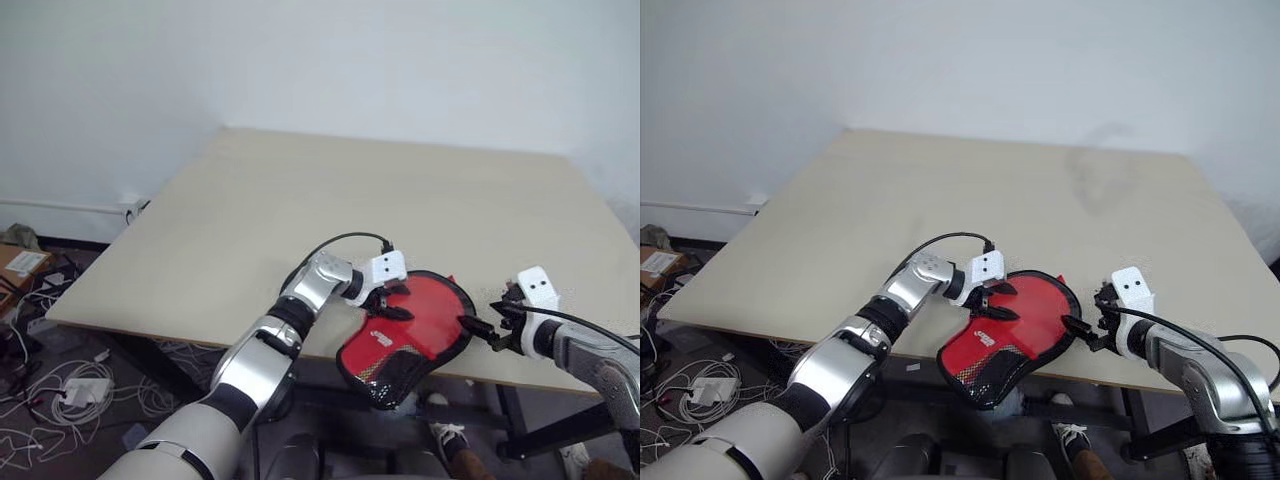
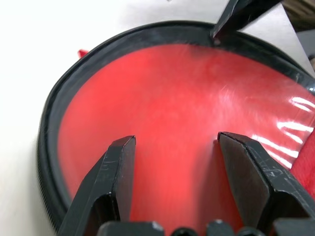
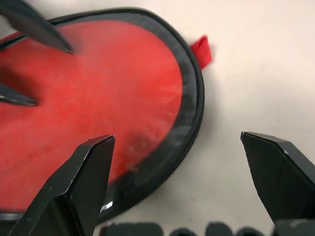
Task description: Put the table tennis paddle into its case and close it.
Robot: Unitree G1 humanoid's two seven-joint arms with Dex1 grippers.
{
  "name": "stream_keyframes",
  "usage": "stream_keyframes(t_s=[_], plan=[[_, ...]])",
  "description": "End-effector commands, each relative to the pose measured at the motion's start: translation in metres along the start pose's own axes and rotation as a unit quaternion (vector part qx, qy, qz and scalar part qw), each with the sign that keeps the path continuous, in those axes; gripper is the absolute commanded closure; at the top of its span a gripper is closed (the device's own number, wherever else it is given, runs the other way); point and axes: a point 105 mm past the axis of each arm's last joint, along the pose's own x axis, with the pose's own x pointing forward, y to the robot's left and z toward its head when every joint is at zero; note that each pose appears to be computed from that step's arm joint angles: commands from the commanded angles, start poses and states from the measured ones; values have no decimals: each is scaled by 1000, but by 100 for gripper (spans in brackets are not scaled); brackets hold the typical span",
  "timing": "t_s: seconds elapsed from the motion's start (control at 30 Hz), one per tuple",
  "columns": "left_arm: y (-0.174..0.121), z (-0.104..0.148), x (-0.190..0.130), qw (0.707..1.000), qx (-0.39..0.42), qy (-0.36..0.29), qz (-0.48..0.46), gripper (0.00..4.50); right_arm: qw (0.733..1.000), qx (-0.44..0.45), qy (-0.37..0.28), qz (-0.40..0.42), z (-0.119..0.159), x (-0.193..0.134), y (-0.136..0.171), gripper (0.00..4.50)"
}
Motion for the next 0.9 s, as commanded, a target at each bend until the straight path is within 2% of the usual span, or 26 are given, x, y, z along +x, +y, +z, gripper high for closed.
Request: stream_keyframes(t_s=[0.03,0.27,0.3,0.4,0.63,0.73,0.87,0.9], plan=[[4,4,-16,999,-26,-23,-5,171,999,31,-23,1,16,6,-2,4],[14,15,-43,997,-46,-59,9,171,997,80,-21,-3,19,20,-5,4],[15,15,-46,997,-49,-61,11,171,996,85,-20,-1,17,21,-5,20],[20,13,-56,996,-57,-63,29,171,995,93,-18,18,14,21,1,91],[25,9,-63,995,-66,-59,52,171,992,115,-25,37,15,24,6,349],[23,9,-62,995,-67,-61,50,171,991,121,-39,46,21,24,9,441],[23,11,-61,994,-75,-68,51,171,982,153,-100,35,45,22,8,448],[23,9,-61,994,-76,-65,53,171,975,170,-138,23,60,19,4,448]])
